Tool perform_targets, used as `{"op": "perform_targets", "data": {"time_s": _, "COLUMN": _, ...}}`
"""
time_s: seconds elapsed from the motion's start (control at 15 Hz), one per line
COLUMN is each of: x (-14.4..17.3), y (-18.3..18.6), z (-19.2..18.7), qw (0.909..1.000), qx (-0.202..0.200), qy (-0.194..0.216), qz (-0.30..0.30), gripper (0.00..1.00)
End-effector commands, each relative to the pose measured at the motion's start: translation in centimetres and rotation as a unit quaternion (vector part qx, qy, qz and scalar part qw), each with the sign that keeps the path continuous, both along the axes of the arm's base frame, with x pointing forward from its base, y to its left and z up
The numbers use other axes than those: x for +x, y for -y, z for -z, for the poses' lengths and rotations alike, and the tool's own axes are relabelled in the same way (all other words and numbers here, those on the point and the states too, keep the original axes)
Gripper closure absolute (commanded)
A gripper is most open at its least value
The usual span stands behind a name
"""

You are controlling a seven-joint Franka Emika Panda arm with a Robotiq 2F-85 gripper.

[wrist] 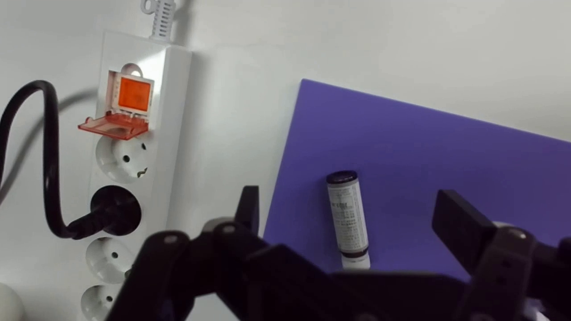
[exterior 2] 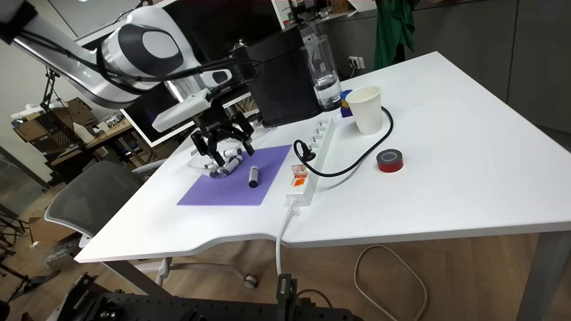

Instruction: Remove the bottle from the table and put it in the container

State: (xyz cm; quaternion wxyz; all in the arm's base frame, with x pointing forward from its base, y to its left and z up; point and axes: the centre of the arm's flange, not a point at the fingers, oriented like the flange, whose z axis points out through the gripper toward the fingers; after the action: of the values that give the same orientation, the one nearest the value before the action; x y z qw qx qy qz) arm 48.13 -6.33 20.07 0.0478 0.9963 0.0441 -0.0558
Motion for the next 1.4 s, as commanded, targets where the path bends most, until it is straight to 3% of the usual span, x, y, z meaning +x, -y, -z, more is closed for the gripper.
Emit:
{"op": "perform_targets", "data": {"time_s": 0.0, "x": 1.8, "y": 0.1, "z": 1.9, "qw": 0.9998, "qx": -0.006, "qy": -0.014, "qz": -0.01, "gripper": 0.0}}
{"op": "perform_targets", "data": {"time_s": 0.87, "x": 4.4, "y": -1.6, "z": 8.2, "qw": 0.998, "qx": -0.006, "qy": -0.044, "qz": -0.045, "gripper": 0.0}}
{"op": "perform_targets", "data": {"time_s": 0.93, "x": 4.6, "y": -1.5, "z": 8.5, "qw": 0.9979, "qx": -0.007, "qy": -0.046, "qz": -0.045, "gripper": 0.08}}
{"op": "perform_targets", "data": {"time_s": 1.0, "x": 4.8, "y": -1.4, "z": 8.7, "qw": 0.9979, "qx": -0.007, "qy": -0.047, "qz": -0.045, "gripper": 0.26}}
{"op": "perform_targets", "data": {"time_s": 1.33, "x": 5.5, "y": -1.3, "z": 9.2, "qw": 0.998, "qx": -0.003, "qy": -0.045, "qz": -0.044, "gripper": 0.62}}
